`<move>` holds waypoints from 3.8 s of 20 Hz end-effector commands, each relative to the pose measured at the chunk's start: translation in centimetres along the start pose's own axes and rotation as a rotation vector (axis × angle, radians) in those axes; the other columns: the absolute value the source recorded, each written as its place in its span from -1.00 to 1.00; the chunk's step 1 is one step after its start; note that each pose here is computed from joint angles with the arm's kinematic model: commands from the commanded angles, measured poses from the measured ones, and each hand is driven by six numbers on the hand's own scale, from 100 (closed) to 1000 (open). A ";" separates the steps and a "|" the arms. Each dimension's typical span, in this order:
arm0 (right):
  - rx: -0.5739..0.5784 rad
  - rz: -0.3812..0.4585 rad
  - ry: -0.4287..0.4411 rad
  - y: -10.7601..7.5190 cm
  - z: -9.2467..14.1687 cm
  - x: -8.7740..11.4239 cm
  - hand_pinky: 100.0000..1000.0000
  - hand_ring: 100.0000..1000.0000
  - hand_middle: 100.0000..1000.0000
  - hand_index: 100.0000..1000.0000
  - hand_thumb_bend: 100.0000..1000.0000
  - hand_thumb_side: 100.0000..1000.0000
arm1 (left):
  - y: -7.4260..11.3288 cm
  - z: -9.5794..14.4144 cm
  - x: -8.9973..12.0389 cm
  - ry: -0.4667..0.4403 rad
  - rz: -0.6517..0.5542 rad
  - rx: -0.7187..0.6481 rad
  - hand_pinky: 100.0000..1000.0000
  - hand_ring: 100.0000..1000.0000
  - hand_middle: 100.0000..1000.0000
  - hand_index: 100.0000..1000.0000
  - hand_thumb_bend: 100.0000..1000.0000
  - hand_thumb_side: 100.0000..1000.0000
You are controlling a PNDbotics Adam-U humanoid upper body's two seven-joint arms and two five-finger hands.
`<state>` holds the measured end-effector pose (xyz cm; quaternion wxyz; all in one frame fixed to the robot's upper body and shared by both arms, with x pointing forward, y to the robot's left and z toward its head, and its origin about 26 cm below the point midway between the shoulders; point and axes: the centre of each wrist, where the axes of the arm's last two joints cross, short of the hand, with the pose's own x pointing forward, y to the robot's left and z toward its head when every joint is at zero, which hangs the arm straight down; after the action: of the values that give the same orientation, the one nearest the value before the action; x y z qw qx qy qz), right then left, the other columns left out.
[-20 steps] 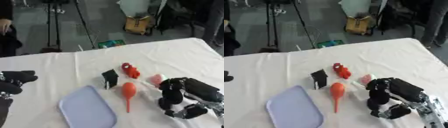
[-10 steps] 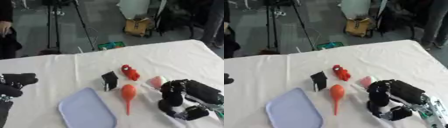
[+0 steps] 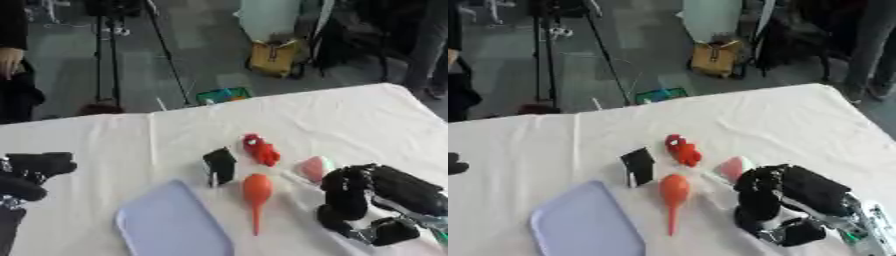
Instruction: Pick up objects on the table and place them in the box.
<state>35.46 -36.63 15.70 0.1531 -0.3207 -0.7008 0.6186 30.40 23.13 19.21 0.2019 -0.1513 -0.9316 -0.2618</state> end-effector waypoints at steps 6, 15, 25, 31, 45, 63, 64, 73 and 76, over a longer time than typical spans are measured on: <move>0.000 0.034 0.003 -0.7 0.5 -0.7 -0.25 0.30 0.38 0.53 -0.36 -0.33 | 0.1 -0.6 0.4 -0.026 -0.012 -0.016 0.65 0.66 0.40 0.29 -1.00 1.00; -0.026 0.019 0.017 -0.1 0.7 -0.9 -0.32 0.28 0.34 0.50 -0.42 -0.52 | 0.1 -0.6 0.4 -0.027 -0.014 -0.020 0.65 0.66 0.40 0.29 -1.00 0.99; -0.066 -0.042 0.018 0.6 0.9 -1.0 -0.28 0.27 0.32 0.48 -0.45 -0.91 | 0.1 -0.7 0.4 -0.029 -0.013 -0.025 0.65 0.66 0.40 0.29 -1.00 0.99; -0.073 -0.066 0.006 0.5 0.9 -0.9 -0.22 0.31 0.43 0.50 -0.52 -1.00 | 0.1 -0.8 0.4 -0.031 -0.010 -0.026 0.66 0.66 0.40 0.28 -1.00 0.99; -0.088 -0.116 -0.036 -0.2 0.8 -0.7 -0.24 0.29 0.35 0.34 -1.00 -1.00 | 0.1 -0.7 0.4 -0.024 -0.002 -0.024 0.66 0.66 0.41 0.28 -1.00 0.99; -0.070 -0.113 -0.088 -2.0 0.4 -0.7 -0.27 0.23 0.18 0.03 -1.00 -1.00 | 0.1 -0.8 0.4 -0.022 0.001 -0.029 0.66 0.66 0.41 0.29 -1.00 0.99; -0.073 -0.109 -0.092 -2.2 0.4 -0.7 -0.27 0.23 0.18 0.03 -1.00 -1.00 | 0.1 -0.8 0.4 -0.021 0.001 -0.029 0.66 0.66 0.41 0.29 -1.00 0.99; -0.110 -0.084 -0.135 -4.0 -0.1 -0.7 -0.28 0.19 0.09 -0.01 -1.00 -1.00 | 0.1 -0.6 0.4 -0.014 0.003 -0.030 0.66 0.67 0.42 0.29 -1.00 0.99; -0.131 -0.073 -0.159 -4.9 -0.5 -0.7 -0.28 0.19 0.08 -0.02 -1.00 -1.00 | 0.1 -0.6 0.4 -0.011 0.004 -0.031 0.66 0.67 0.42 0.29 -1.00 0.99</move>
<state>35.29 -36.52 18.70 0.1403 -0.2562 -0.7797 0.5539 30.43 22.93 19.30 0.2039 -0.1589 -0.9274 -0.2704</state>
